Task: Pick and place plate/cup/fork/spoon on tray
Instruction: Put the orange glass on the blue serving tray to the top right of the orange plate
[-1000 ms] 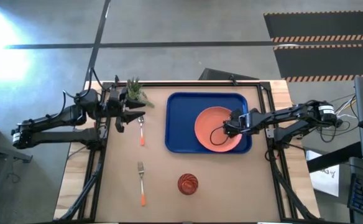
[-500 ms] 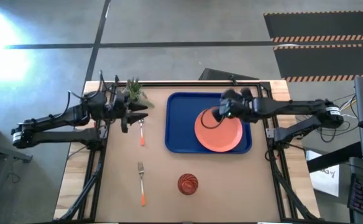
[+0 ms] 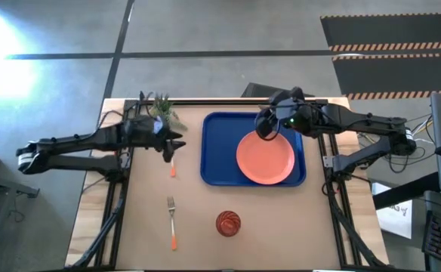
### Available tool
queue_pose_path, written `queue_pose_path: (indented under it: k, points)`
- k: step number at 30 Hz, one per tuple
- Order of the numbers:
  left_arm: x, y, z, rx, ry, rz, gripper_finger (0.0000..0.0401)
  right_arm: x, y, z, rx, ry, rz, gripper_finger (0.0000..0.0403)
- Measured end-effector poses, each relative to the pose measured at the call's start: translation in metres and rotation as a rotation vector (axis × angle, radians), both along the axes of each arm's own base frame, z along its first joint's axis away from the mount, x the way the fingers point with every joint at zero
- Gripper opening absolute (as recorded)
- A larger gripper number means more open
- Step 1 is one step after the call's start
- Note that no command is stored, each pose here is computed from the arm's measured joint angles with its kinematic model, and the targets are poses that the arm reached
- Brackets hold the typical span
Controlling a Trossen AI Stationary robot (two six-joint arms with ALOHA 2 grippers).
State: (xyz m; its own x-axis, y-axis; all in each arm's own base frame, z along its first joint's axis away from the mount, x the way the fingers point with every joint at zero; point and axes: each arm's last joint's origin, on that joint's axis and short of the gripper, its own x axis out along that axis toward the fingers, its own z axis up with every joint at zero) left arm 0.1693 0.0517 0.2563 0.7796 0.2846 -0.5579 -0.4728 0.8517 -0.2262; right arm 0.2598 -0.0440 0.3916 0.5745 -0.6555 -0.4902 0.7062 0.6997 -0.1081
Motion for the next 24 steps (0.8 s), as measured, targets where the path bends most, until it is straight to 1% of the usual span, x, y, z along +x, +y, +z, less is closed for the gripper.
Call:
queue_pose_path:
  k: [3, 5, 10, 13, 15, 19, 24]
  points:
    - [-0.008, 0.001, -0.013, -0.012, 0.196, 0.136, 0.0173, 0.001, 0.002, -0.003, 0.029, 0.002, 0.038, 0.0134]
    - [-0.014, 0.001, -0.018, -0.057, 0.266, 0.22, 0.0173, 0.002, 0.003, -0.005, 0.038, 0.011, 0.051, 0.0134]
    - [-0.023, -0.002, -0.031, -0.242, 0.322, 0.399, 0.0173, 0.002, 0.003, -0.009, 0.04, 0.02, 0.053, 0.0134]
    - [-0.026, -0.003, -0.041, -0.313, 0.372, 0.469, 0.0173, 0.002, 0.003, -0.01, 0.035, 0.033, 0.059, 0.0134]
    - [-0.025, -0.003, -0.047, -0.337, 0.384, 0.499, 0.0173, 0.003, 0.003, -0.01, 0.031, 0.039, 0.065, 0.0134]
    - [-0.02, -0.001, -0.057, -0.343, 0.4, 0.503, 0.0173, 0.003, 0.003, -0.01, 0.013, 0.061, 0.089, 0.0134]
    - [-0.008, 0.003, -0.064, -0.33, 0.358, 0.495, 0.0173, 0.003, 0.003, -0.011, 0.004, 0.077, 0.109, 0.0134]
